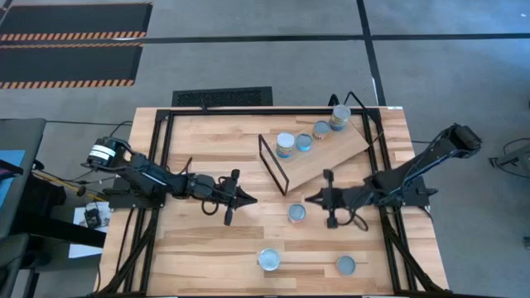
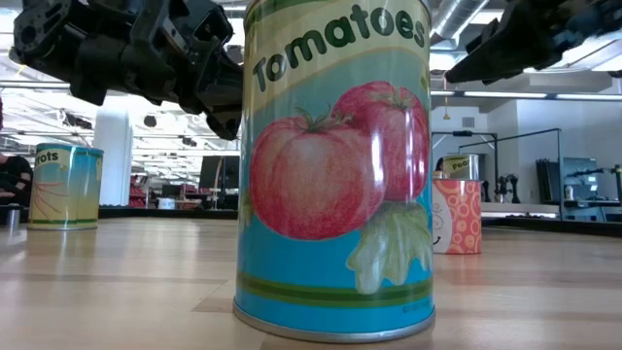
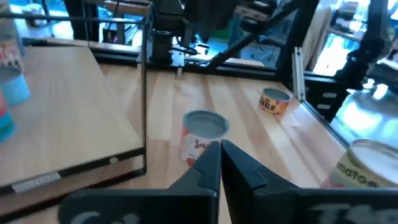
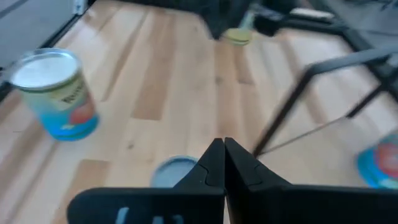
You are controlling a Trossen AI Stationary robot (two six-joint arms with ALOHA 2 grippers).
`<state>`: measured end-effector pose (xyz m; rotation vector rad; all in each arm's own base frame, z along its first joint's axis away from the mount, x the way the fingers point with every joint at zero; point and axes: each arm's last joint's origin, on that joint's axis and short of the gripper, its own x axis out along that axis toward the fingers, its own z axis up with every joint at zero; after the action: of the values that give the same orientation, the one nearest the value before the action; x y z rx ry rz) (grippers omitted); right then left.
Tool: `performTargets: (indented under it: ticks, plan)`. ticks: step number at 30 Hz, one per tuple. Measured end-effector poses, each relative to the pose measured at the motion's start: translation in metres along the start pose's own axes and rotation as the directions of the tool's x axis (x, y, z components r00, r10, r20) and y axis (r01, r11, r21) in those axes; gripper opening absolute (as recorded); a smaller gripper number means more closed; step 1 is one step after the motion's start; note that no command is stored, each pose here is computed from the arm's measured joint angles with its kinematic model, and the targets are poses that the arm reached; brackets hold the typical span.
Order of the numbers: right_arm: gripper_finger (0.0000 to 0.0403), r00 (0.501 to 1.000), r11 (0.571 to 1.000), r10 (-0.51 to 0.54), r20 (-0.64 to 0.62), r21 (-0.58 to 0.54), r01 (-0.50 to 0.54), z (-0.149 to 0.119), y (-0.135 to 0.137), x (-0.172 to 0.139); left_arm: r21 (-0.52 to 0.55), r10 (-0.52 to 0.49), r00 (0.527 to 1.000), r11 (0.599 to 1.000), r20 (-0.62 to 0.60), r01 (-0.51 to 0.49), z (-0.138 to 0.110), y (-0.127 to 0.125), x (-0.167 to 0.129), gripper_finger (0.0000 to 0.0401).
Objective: Pick and place cans onto a shelf
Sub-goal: Put the red can onto the shelf aligned with other cans
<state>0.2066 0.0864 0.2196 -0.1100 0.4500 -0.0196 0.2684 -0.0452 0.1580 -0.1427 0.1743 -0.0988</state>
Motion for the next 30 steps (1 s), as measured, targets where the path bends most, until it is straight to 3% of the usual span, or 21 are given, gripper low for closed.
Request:
performTargets:
  ticks: [5, 12, 18, 25, 30]
  plan:
    - [0.0027, 0.998, 0.999, 0.042, -0.045, 0.013, -0.042, 0.007, 0.021, 0.009, 0.044, -0.008, 1.0, 0.999, 0.007, 0.008, 0.002, 0.009, 0.0, 0.0]
    - [0.005, 0.997, 0.998, 0.047, -0.06, 0.049, -0.045, 0.008, 0.027, 0.014, 0.131, -0.036, 0.999, 0.991, -0.014, 0.038, 0.011, 0.015, -0.007, 0.0]
    - [0.0011, 0.993, 0.991, 0.092, -0.072, 0.105, -0.084, 0.007, 0.028, 0.013, 0.181, -0.068, 0.998, 0.981, -0.01, 0.068, 0.02, 0.029, -0.021, 0.0]
    - [0.0018, 0.973, 0.98, 0.073, -0.22, 0.198, -0.029, 0.013, 0.026, 0.007, 0.184, -0.027, 0.992, 0.983, 0.12, 0.005, 0.013, 0.056, -0.049, 0.0]
    - [0.0023, 0.968, 0.97, 0.111, -0.224, 0.236, -0.057, 0.017, 0.027, 0.007, 0.177, 0.024, 0.991, 0.983, 0.13, -0.047, 0.011, 0.067, -0.053, 0.0]
